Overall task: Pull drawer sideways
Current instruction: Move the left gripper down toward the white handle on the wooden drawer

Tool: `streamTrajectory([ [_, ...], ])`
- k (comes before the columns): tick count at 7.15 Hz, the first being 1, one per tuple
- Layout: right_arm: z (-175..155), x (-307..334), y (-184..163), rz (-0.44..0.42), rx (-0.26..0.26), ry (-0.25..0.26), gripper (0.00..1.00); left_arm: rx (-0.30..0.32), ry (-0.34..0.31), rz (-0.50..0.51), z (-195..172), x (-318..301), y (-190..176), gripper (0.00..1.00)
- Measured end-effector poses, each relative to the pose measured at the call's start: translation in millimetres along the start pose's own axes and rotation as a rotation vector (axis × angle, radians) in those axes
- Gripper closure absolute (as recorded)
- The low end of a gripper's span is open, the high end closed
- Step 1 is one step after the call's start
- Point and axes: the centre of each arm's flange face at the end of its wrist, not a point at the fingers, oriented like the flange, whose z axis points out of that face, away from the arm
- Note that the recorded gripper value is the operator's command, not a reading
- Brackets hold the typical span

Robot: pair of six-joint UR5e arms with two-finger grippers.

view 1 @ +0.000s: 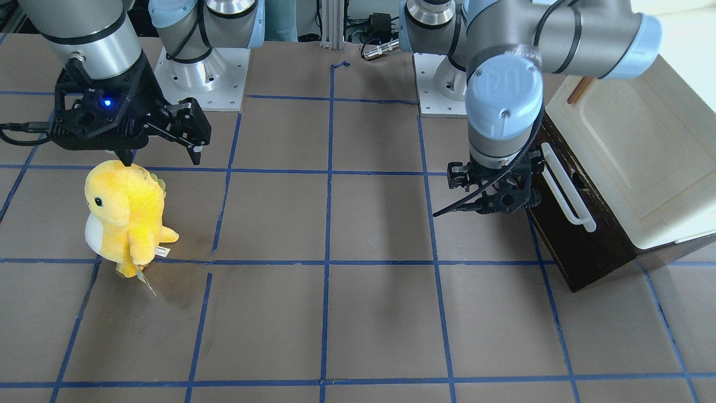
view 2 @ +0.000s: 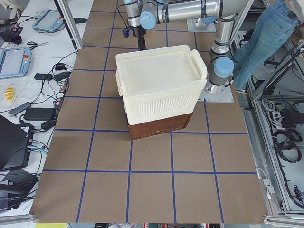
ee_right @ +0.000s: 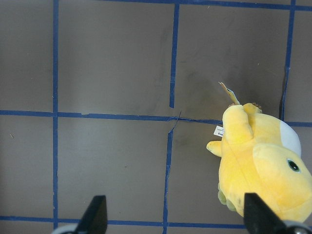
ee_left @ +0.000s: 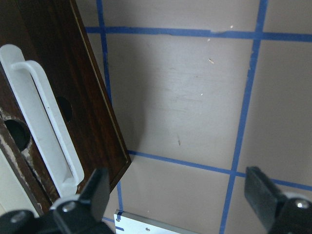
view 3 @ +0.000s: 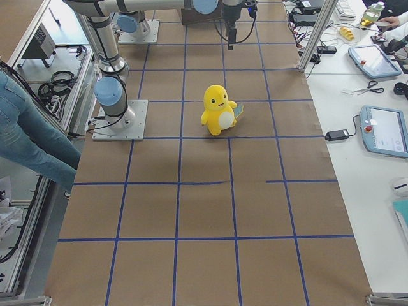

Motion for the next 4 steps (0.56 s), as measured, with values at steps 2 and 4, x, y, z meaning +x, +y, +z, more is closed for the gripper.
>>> streamTrajectory([
  [2, 0.0, 0.0, 0.0, 0.0, 0.0, 0.0, 0.0, -0.027, -0.309, 0.058, 51.2, 22.5, -11.6, 0.0],
  [4, 0.0, 0.0, 0.0, 0.0, 0.0, 0.0, 0.0, -0.041, -0.559, 0.107, 96.9, 30.6, -13.8, 0.0],
])
